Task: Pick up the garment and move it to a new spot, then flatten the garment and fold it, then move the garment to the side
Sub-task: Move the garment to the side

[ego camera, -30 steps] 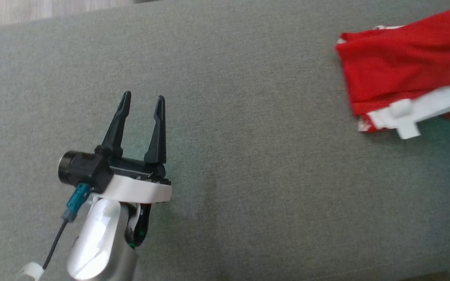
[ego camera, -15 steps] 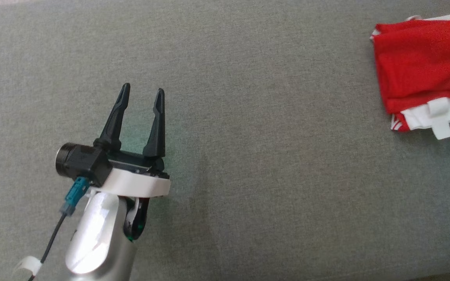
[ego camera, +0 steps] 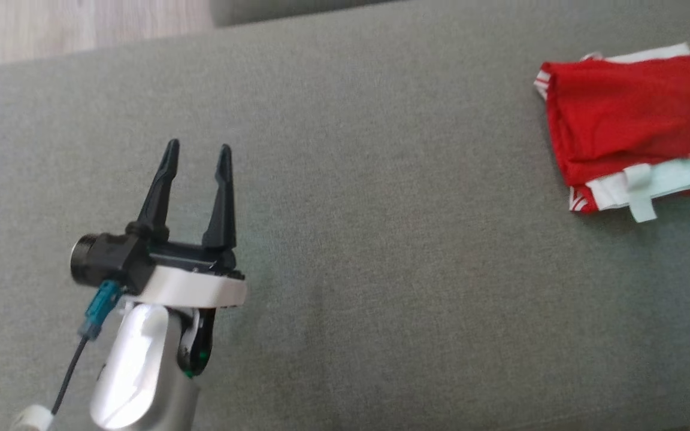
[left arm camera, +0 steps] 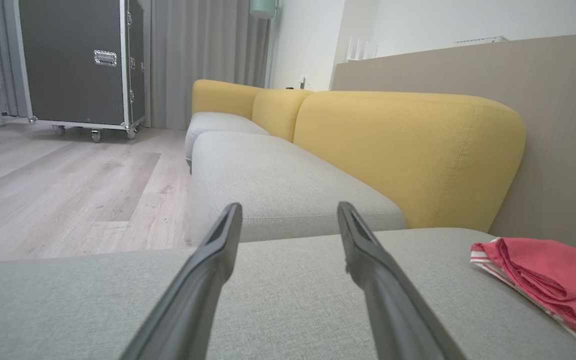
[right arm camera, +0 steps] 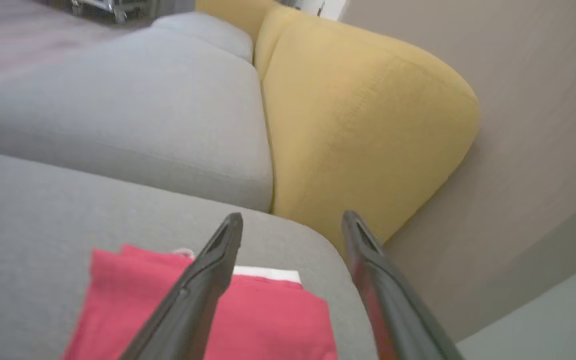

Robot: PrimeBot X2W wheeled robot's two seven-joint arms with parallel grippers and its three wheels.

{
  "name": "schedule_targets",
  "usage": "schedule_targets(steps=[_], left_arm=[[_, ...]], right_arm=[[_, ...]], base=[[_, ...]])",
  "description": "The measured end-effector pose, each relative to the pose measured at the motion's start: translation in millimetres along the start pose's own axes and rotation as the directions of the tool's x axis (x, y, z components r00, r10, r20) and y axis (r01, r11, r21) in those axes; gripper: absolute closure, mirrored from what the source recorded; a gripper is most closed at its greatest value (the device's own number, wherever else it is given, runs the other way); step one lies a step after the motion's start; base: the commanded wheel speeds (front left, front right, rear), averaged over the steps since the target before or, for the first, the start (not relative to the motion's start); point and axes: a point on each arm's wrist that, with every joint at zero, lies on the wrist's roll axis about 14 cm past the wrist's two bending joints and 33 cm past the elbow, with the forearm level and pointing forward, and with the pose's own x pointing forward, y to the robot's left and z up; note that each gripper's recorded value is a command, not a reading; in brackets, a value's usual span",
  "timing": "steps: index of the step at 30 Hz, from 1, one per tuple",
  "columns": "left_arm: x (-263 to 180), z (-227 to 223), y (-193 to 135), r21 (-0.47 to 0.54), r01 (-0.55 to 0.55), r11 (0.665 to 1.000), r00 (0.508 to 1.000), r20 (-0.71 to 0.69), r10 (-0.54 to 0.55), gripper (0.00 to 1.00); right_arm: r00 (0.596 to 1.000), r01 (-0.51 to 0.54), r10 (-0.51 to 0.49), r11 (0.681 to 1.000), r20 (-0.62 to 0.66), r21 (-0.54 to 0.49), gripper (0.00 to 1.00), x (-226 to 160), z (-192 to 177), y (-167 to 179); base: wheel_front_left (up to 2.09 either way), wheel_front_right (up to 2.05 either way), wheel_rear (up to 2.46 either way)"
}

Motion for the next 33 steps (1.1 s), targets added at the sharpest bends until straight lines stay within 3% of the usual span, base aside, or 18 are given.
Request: schedule_targets(steps=[5, 12, 16, 19, 22, 27, 33], left_arm=[[-17.0, 23.9, 7.3, 0.018, -0.048, 0.999, 0.998, 0.052, 0.047, 0.00], [-43.4, 40.4, 12.3, 0.034, -0.087, 0.996, 0.993, 0.088, 0.084, 0.00], [-60.4, 40.0, 15.8, 0.040, -0.111, 0.993, 0.991, 0.083, 0.108, 0.00], [-71.7, 38.0, 18.6, 0.034, -0.128, 0.991, 0.989, 0.076, 0.126, 0.00], [-83.0, 32.7, 20.1, 0.026, -0.142, 0.990, 0.988, 0.059, 0.140, 0.00], [-97.8, 23.6, 22.7, -0.012, -0.164, 0.986, 0.986, 0.034, 0.164, 0.00], [-103.1, 22.7, 24.1, -0.033, -0.175, 0.984, 0.984, 0.032, 0.176, 0.00]], right_arm=[[0.976, -0.071, 0.027, 0.978, 0.218, 0.198, 0.00, -21.0, 63.2, 35.7], [0.917, -0.200, 0.036, 0.903, 0.398, 0.379, 0.00, -53.6, 114.8, 83.0], [0.912, -0.233, 0.041, 0.870, 0.407, 0.434, 0.00, -69.6, 102.1, 96.4], [0.926, -0.255, 0.053, 0.817, 0.374, 0.517, 0.00, -82.5, 74.5, 111.2], [0.943, -0.267, 0.091, 0.782, 0.321, 0.563, 0.00, -97.4, 43.3, 132.5], [0.955, -0.277, 0.151, 0.767, 0.257, 0.579, 0.00, -117.6, 11.2, 157.0], [0.948, -0.289, 0.147, 0.764, 0.281, 0.576, 0.00, -125.1, 16.1, 156.8]], base=[[0.00, 0.00, 0.00], [0.00, 0.00, 0.00], [0.00, 0.00, 0.00], [0.00, 0.00, 0.00], [0.00, 0.00, 0.00], [0.00, 0.00, 0.00], [0.00, 0.00, 0.00]])
